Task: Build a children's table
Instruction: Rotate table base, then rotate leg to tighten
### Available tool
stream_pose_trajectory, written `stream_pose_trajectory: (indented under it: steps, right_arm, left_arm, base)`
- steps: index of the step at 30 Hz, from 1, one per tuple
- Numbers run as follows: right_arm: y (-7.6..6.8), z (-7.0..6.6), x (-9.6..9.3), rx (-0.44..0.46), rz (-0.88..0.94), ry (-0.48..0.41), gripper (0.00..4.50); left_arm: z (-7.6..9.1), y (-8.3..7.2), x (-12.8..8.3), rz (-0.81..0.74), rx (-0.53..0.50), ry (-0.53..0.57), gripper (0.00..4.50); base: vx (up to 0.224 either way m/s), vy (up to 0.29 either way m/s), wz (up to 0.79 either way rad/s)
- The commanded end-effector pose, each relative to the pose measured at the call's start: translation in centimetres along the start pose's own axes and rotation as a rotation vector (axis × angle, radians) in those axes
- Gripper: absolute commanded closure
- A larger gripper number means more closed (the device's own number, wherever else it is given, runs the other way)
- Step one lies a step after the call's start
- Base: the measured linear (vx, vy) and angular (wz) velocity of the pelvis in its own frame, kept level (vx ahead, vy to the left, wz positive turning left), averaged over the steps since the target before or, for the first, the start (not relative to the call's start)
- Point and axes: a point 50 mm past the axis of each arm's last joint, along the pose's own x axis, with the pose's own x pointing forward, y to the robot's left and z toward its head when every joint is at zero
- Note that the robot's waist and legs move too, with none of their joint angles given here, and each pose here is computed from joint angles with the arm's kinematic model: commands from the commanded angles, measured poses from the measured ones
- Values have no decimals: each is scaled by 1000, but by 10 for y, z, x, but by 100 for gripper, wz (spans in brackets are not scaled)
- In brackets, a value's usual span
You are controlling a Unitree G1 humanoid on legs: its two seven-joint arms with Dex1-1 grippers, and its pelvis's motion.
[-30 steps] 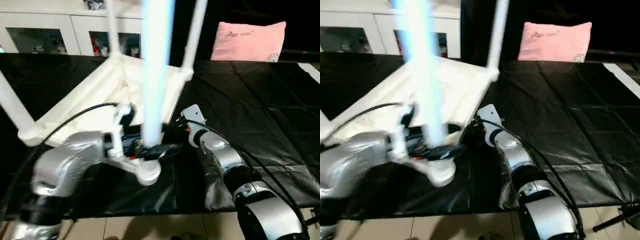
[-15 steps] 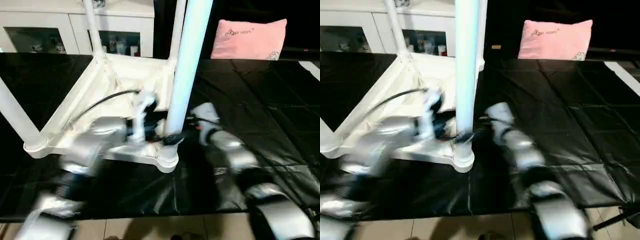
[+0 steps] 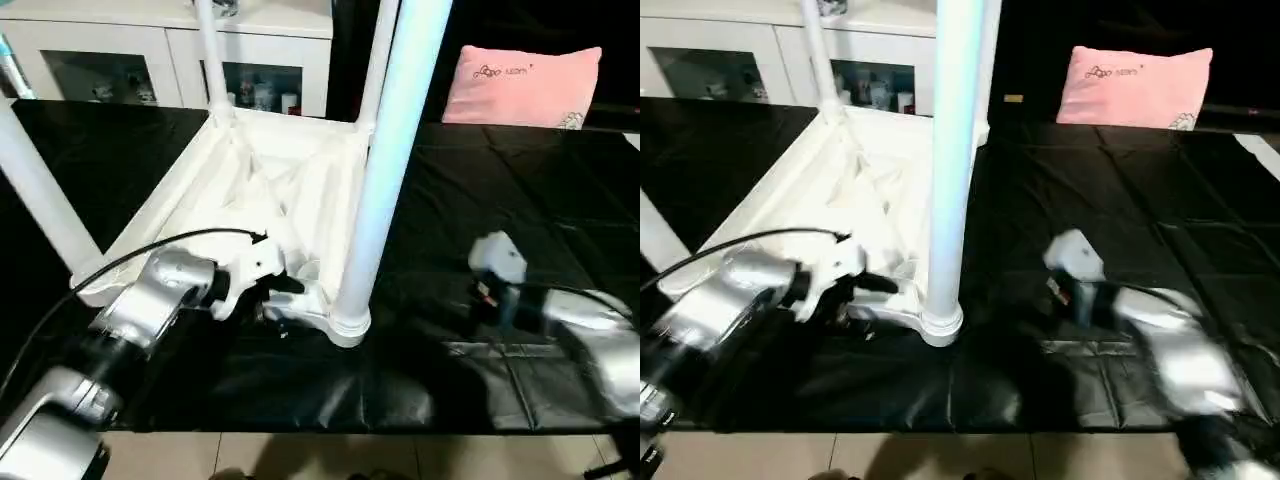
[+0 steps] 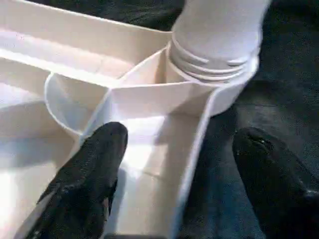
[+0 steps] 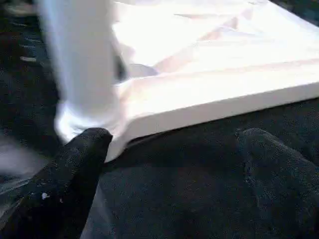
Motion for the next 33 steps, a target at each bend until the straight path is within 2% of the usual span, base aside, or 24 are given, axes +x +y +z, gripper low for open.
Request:
stream_pose_trajectory:
  steps: [1,2,5,9,15,18,20,22,25,29,33]
  right_arm:
    - [4,7,-5,0,45,-12,0]
    - [5,8,-5,1,51,-12,0]
    - [11,13,-6,8,94,-11,0]
    - [13,14,-6,8,98,0,0]
    - [15,16,-6,23,118,3,0]
    - [17,16,-6,34,134,8,0]
    - [18,16,-5,42,143,10,0]
    - [20,15,-2,50,161,15,0]
    - [20,14,1,54,166,15,0]
    - [18,13,8,70,170,10,0]
    - [17,10,14,69,184,23,0]
  left_arm:
    - [4,6,1,0,44,18,99]
    - [4,7,1,0,46,18,99]
    - [5,14,1,-28,52,29,136]
    - [3,18,-1,-62,53,52,173]
    - [1,17,-1,-145,53,91,220]
    - [1,19,0,-162,58,96,227]
    - [2,20,0,-165,57,90,256]
    - [4,20,1,-172,58,78,262]
    - [5,20,2,-180,59,67,295]
    - [7,20,4,-196,57,54,305]
    - [7,20,6,-211,54,45,343]
  base:
    - [0,0,0]
    - [0,0,0]
    - [0,0,0]
    - [0,0,0]
    - [0,0,0]
    - [0,0,0]
    - [0,0,0]
    - [0,0,0]
    - [0,0,0]
    - [0,0,0]
    - [0,0,0]
